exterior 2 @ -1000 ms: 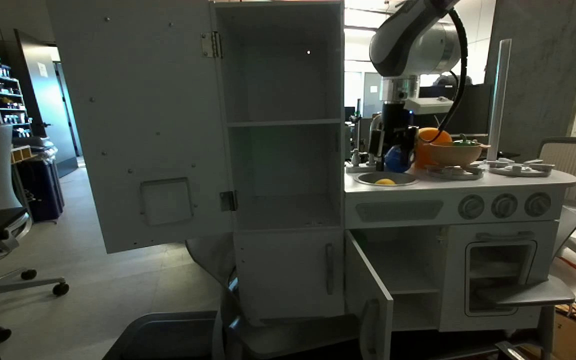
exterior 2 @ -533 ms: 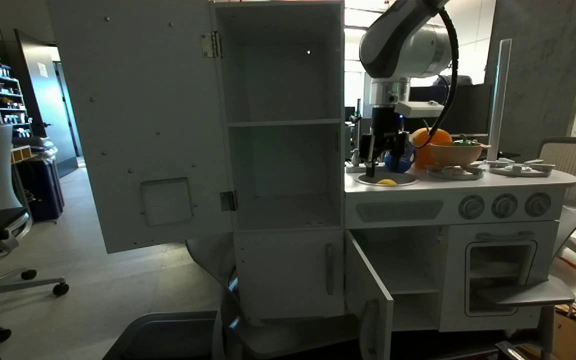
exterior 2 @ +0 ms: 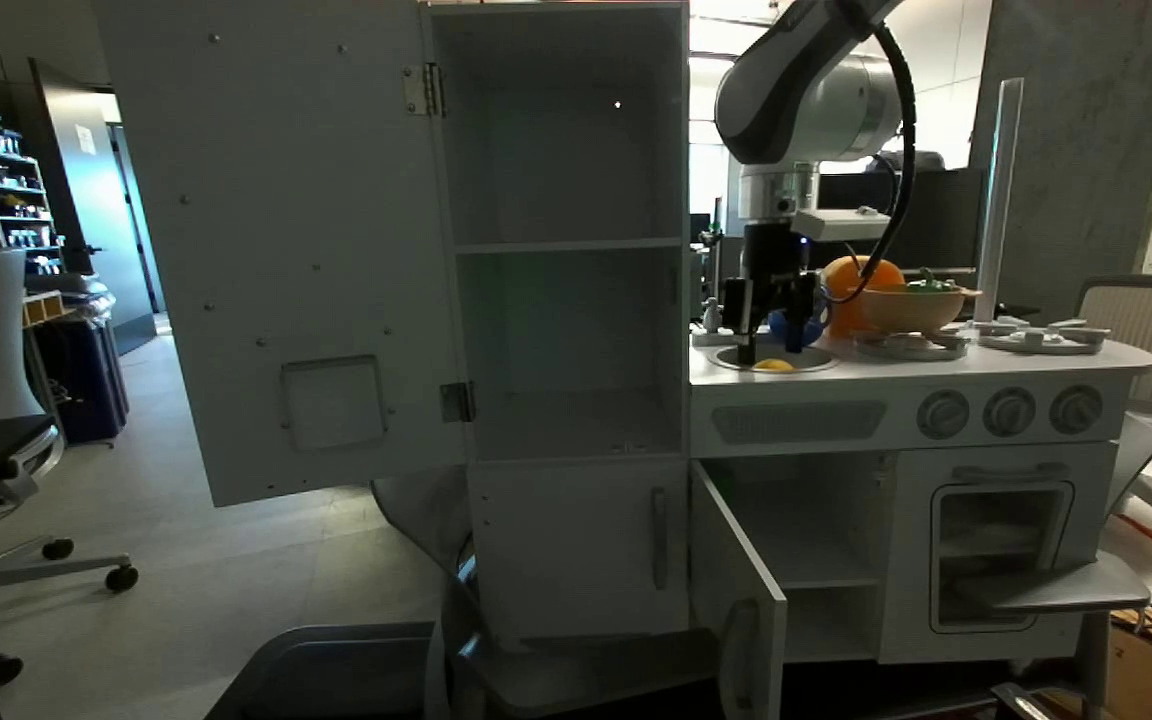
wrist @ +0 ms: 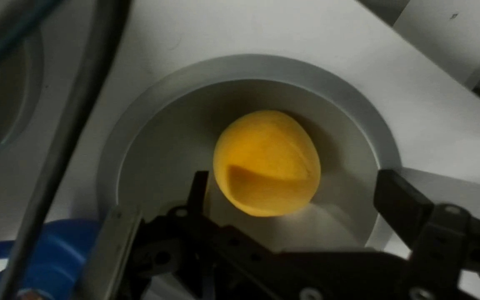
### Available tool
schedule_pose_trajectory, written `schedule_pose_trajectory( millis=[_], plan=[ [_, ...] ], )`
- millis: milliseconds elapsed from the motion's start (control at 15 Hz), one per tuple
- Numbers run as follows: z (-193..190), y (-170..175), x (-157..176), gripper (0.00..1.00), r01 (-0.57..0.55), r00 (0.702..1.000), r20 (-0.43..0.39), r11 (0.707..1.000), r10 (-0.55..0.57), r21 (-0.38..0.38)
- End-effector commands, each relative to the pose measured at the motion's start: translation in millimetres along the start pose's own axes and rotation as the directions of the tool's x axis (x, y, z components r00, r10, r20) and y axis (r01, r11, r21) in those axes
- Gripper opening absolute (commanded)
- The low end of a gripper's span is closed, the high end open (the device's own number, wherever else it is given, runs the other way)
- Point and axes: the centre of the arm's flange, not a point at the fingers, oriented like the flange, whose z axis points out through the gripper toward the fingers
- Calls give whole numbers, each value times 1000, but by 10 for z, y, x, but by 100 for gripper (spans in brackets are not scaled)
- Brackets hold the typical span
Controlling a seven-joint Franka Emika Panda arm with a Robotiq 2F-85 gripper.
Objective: Remove the yellow sponge from the sink and place it inside the bottom cabinet, pick up the green pepper and put it inside the bottom cabinet.
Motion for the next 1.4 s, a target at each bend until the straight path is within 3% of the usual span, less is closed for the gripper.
schedule_pose_trajectory(
  millis=[0, 800, 867, 933, 1333],
  plan=[
    [-73, 95, 68, 100, -4, 1000, 1, 1000, 4, -26],
    [253, 94, 144, 100, 14, 999, 51, 998, -11, -54],
    [274, 105, 155, 92, 13, 999, 53, 998, -10, -55],
    [309, 121, 162, 74, 14, 999, 53, 998, -11, -58],
    [267, 143, 175, 28, 15, 997, 70, 998, -10, -66]
  ],
)
